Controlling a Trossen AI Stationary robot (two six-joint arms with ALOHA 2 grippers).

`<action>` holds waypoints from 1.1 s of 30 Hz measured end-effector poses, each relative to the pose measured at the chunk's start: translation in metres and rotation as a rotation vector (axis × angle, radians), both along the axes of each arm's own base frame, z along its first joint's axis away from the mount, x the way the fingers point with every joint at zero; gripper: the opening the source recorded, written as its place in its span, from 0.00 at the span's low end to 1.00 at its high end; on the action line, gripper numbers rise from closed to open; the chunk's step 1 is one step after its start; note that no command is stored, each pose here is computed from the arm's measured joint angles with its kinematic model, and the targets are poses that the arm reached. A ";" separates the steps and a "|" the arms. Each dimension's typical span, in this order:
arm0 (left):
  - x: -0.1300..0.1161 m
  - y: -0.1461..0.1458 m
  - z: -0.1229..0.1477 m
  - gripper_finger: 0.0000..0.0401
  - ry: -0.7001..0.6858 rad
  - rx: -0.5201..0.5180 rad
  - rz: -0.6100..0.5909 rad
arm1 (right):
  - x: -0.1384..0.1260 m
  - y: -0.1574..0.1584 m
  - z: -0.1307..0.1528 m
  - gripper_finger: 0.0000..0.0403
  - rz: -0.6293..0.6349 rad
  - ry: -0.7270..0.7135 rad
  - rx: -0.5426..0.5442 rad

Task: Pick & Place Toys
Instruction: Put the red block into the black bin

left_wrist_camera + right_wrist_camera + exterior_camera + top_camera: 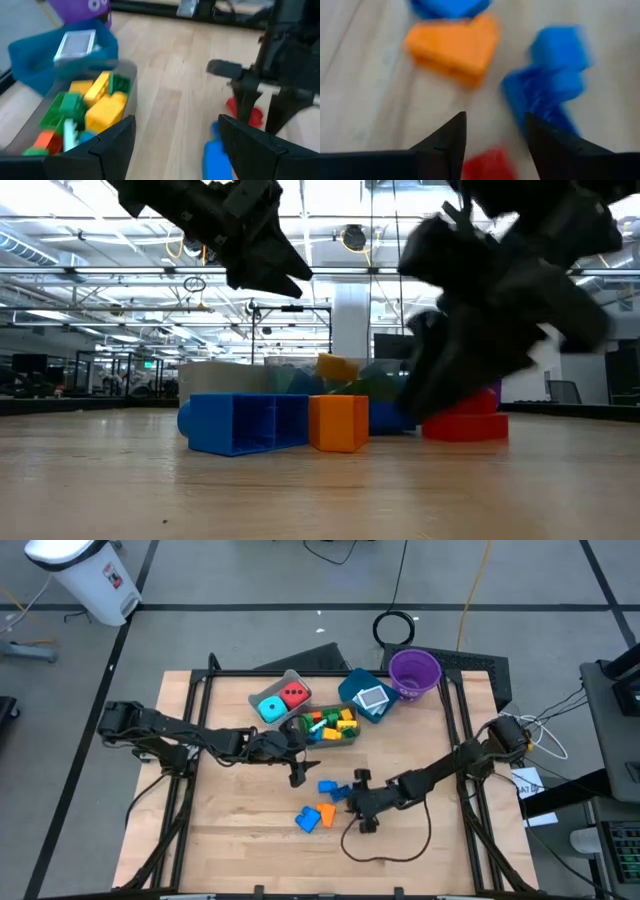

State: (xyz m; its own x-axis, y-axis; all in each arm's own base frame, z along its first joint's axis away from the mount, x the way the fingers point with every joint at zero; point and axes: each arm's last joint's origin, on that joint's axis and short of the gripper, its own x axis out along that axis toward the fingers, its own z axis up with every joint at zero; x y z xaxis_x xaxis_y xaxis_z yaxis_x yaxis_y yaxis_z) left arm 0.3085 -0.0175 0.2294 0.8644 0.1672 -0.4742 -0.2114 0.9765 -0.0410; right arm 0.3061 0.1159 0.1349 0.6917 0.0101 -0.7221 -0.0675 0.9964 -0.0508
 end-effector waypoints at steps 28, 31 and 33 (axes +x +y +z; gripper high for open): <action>-0.046 -0.005 0.060 0.71 -0.122 -0.012 -0.174 | -0.063 -0.008 -0.006 0.65 -0.120 -0.034 0.017; -0.072 -0.010 0.073 0.71 -0.164 0.039 -0.179 | -0.065 -0.009 -0.009 0.65 -0.100 -0.040 0.037; -0.089 -0.014 0.074 0.71 -0.205 0.080 -0.186 | -0.065 -0.008 -0.009 0.64 -0.079 -0.056 0.046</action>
State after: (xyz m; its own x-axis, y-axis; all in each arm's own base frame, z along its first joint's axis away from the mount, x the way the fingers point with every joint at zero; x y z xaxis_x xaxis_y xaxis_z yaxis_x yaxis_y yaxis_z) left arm 0.2198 -0.0313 0.3038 0.9603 0.0268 -0.2776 -0.0238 0.9996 0.0142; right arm 0.2409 0.1074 0.1256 0.7309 -0.0138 -0.6824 0.0132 0.9999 -0.0061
